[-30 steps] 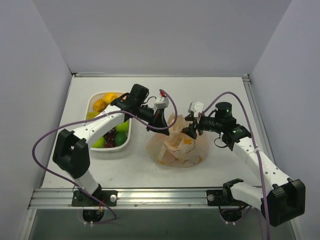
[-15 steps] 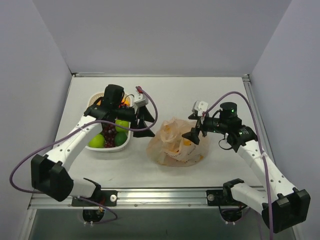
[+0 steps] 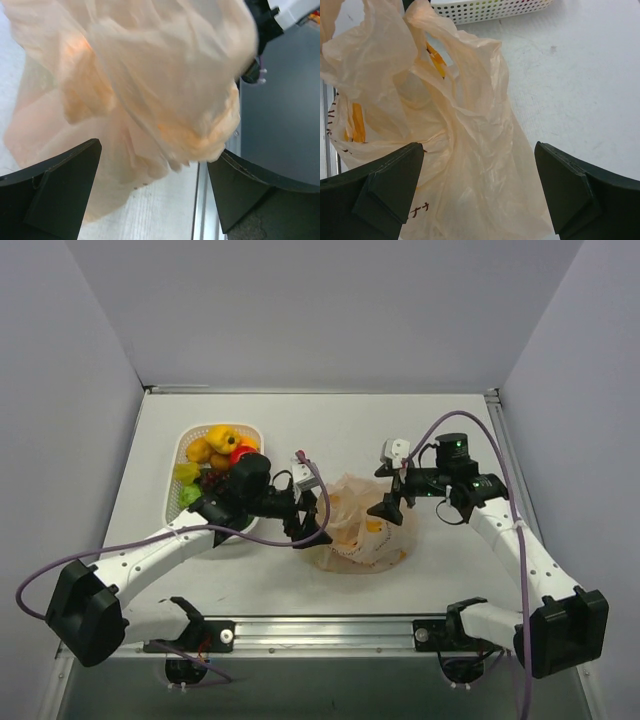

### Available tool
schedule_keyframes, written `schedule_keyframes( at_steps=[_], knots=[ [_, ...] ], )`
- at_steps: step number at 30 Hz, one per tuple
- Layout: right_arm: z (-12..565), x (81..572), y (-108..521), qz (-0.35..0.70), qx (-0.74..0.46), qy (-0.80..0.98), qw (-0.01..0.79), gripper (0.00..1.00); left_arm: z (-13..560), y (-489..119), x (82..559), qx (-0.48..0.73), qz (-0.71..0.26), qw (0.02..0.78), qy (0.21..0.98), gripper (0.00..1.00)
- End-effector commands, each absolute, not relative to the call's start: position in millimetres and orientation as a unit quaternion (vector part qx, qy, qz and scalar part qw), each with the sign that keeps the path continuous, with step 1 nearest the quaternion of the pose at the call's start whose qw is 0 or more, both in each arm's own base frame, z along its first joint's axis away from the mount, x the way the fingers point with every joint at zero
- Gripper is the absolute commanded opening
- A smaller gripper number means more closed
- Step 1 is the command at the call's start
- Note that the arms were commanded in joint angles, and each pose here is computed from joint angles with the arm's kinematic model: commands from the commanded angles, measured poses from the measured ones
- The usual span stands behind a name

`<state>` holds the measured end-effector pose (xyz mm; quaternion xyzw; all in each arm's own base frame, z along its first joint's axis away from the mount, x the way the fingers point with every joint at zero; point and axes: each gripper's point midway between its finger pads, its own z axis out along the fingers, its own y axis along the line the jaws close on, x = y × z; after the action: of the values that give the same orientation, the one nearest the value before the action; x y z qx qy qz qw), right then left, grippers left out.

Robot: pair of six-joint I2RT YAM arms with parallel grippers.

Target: Place the fake fruits into the plastic bag and tie a complex knot

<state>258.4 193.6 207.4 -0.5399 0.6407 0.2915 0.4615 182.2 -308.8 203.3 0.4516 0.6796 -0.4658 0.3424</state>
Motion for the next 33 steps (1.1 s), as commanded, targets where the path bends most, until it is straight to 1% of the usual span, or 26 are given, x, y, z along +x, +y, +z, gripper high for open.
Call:
schedule_keyframes(
  at_steps=[1,3,4,5,6,7,8,9,10,11,12,13,14,18,21,25,27,31,33],
  knots=[
    [208,261,207,0.311,-0.572,0.607,0.456,1.0,232,-333,220,0.416,-0.456,0.433,0.657,0.98],
    [199,266,213,0.32,-0.576,0.607,0.444,1.0,242,-343,224,0.42,-0.463,0.448,0.639,0.98],
    [198,267,215,0.326,-0.574,0.609,0.441,1.0,236,-348,227,0.421,-0.465,0.441,0.642,0.95],
    [200,269,219,0.331,-0.572,0.609,0.439,1.0,236,-352,226,0.427,-0.472,0.435,0.637,0.89],
    [196,270,222,0.34,-0.569,0.614,0.429,1.0,242,-356,228,0.43,-0.477,0.436,0.63,0.66],
    [195,268,226,0.35,-0.565,0.618,0.421,1.0,238,-358,229,0.431,-0.478,0.428,0.634,0.52],
    [194,268,228,0.354,-0.562,0.621,0.416,0.94,238,-358,229,0.434,-0.481,0.425,0.632,0.36],
    [197,270,228,0.356,-0.558,0.625,0.415,0.74,239,-356,228,0.436,-0.485,0.423,0.63,0.25],
    [194,271,226,0.36,-0.548,0.637,0.405,0.64,244,-351,229,0.432,-0.485,0.429,0.628,0.03],
    [195,271,224,0.363,-0.544,0.64,0.403,0.37,245,-347,229,0.43,-0.483,0.433,0.628,0.0],
    [201,272,222,0.363,-0.538,0.644,0.405,0.2,241,-341,229,0.423,-0.477,0.435,0.636,0.0],
    [203,275,218,0.358,-0.528,0.655,0.405,0.08,252,-333,227,0.419,-0.474,0.45,0.63,0.0],
    [207,280,210,0.356,-0.508,0.67,0.408,0.0,255,-322,235,0.405,-0.467,0.462,0.636,0.0],
    [239,290,190,0.374,-0.414,0.717,0.418,0.0,268,-289,239,0.393,-0.438,0.499,0.637,0.0],
    [259,276,193,0.384,-0.397,0.714,0.429,0.0,273,-283,229,0.431,-0.421,0.516,0.609,0.0],
    [247,254,216,0.376,-0.418,0.711,0.422,0.0,268,-309,215,0.478,-0.44,0.481,0.589,0.0],
    [235,249,224,0.376,-0.413,0.719,0.413,0.0,272,-322,217,0.497,-0.423,0.495,0.574,0.0],
    [233,239,241,0.395,-0.412,0.707,0.418,0.0,253,-348,227,0.497,-0.429,0.466,0.593,0.0],
    [229,235,241,0.393,-0.417,0.708,0.413,0.0,257,-355,227,0.506,-0.442,0.472,0.571,0.0]
  ],
)
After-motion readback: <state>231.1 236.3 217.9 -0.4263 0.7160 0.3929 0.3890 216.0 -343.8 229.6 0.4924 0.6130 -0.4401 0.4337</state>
